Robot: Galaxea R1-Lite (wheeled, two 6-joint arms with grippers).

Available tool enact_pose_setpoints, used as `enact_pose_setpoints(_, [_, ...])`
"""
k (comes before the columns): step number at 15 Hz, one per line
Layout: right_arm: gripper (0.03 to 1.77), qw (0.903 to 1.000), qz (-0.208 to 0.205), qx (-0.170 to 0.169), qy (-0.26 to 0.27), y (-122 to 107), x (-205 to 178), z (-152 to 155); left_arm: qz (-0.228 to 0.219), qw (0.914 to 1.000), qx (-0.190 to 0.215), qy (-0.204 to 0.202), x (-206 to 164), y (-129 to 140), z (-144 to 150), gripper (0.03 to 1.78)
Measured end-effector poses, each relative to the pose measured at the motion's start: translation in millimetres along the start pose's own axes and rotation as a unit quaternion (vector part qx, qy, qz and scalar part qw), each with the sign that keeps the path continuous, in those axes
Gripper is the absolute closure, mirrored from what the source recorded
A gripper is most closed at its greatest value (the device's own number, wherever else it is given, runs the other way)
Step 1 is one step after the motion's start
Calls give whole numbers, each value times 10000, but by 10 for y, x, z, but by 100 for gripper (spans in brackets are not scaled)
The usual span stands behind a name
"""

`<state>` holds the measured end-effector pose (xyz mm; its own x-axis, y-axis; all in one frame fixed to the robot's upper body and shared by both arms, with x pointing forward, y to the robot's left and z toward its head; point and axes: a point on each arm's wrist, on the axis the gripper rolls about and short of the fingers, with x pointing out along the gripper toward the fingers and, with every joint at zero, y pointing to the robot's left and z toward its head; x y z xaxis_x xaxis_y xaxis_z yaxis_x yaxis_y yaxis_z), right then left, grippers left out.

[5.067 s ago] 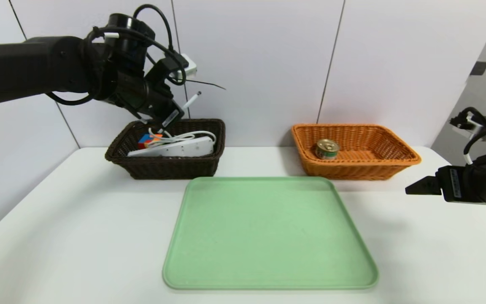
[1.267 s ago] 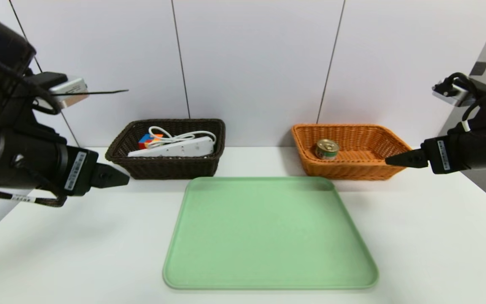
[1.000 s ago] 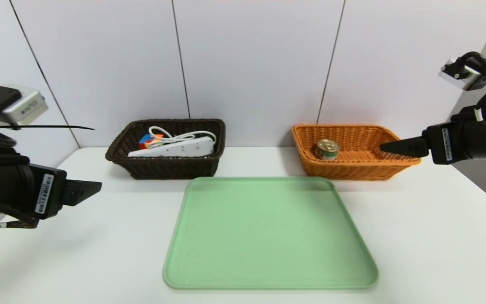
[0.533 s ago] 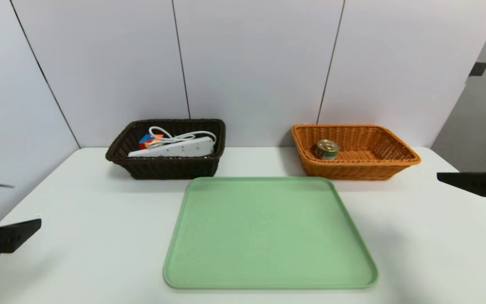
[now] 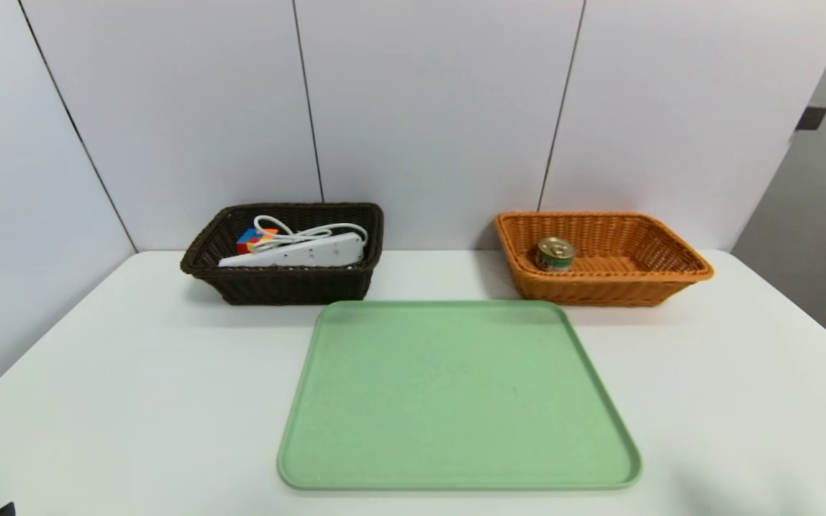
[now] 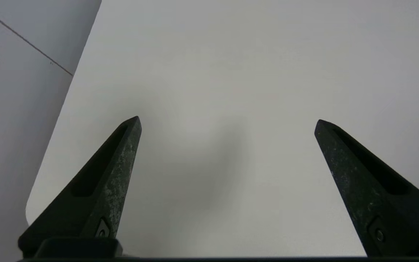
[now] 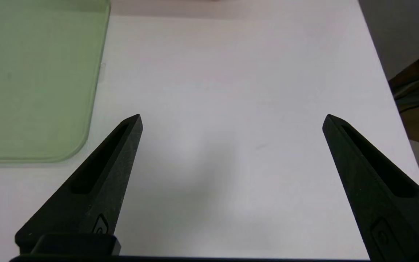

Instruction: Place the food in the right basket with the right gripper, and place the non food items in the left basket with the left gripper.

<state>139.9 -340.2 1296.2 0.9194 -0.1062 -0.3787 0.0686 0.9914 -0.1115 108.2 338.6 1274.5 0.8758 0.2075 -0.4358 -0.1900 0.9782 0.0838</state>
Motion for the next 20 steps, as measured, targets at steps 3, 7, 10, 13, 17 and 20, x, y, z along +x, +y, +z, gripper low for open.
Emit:
enact_pose_setpoints(3, [9,9992,-212,38,-345,18,-209,-404,76,9996,-131,-237,-85,44,-288,12])
enact_pose_setpoints(7, [9,9934,-405,116,-1065,38,-271,-689,428,9978,-281,-427,-131,63,-631,12])
enact_pose_setpoints(10, [9,9901,-355,63,-1358,61,-192,-831,412,9974,-156,-569,-155,59,-781,12])
enact_pose_setpoints(13, [9,9823,-171,-52,-1865,68,-199,-793,334,9949,241,-922,-202,63,-855,12])
enact_pose_setpoints(17, [9,9665,-96,-519,-2512,81,-181,-794,78,9831,493,-1760,-264,59,-824,12])
enact_pose_setpoints(20, [9,9598,-155,-395,-2773,77,-194,-772,-149,9742,464,-2202,-289,51,-770,12])
